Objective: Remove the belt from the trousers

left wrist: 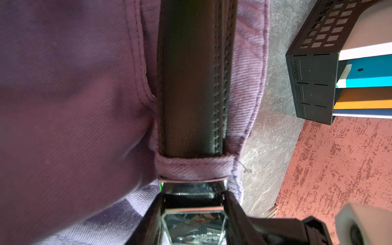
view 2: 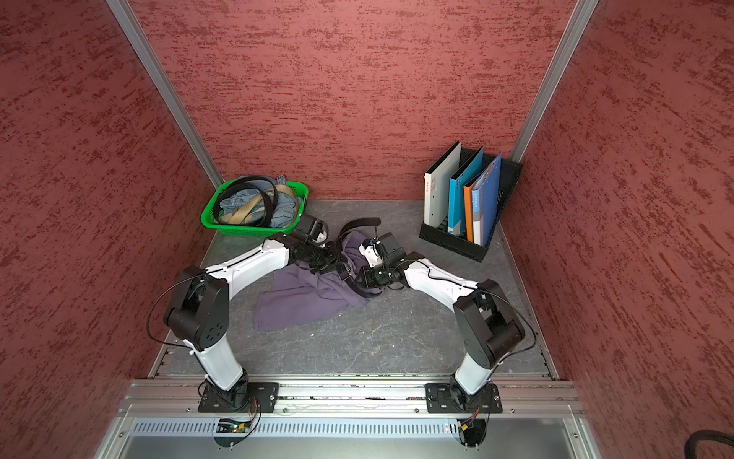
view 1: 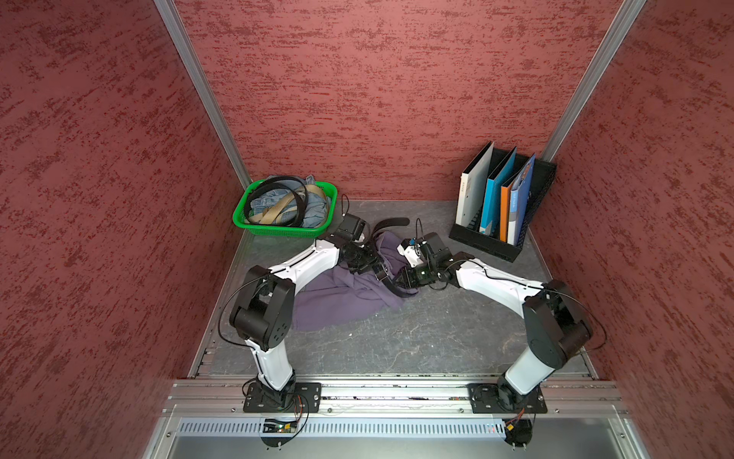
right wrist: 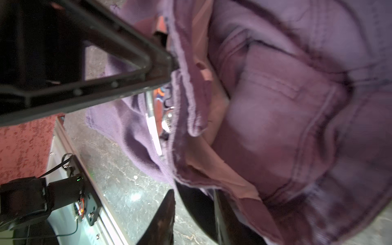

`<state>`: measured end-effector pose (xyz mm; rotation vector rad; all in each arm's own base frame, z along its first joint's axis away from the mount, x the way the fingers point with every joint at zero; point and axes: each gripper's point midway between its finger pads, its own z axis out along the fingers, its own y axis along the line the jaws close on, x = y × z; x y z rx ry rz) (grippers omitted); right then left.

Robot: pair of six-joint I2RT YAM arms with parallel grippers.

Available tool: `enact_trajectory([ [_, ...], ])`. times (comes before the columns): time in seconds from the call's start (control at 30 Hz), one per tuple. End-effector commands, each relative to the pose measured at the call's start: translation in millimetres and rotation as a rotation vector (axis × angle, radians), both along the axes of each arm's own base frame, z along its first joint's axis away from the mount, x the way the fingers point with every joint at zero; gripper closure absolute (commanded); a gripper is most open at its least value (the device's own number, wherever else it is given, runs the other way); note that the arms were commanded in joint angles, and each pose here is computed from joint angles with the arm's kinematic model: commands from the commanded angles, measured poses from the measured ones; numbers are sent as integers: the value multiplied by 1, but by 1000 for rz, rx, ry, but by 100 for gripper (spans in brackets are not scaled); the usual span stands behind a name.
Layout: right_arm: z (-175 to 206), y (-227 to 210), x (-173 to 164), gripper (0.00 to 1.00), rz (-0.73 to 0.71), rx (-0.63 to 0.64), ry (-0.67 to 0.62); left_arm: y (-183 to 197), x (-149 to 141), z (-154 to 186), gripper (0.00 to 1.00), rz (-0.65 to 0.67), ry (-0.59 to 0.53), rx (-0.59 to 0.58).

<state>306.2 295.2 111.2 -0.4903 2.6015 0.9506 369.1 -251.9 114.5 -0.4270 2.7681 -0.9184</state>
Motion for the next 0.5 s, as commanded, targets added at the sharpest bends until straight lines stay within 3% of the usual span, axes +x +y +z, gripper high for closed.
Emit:
enact_trajectory([
  [0.0, 12, 10, -7, 68, 31, 48, -3, 2, 0, 8, 100, -4, -26, -3],
  [0.27, -10, 18, -6, 70, 19, 39, 26, 2, 1, 10, 100, -2, -30, -2],
  [0.47, -15, 19, 2, 78, 9, 27, 7, -1, 1, 16, 100, -4, -38, -22],
])
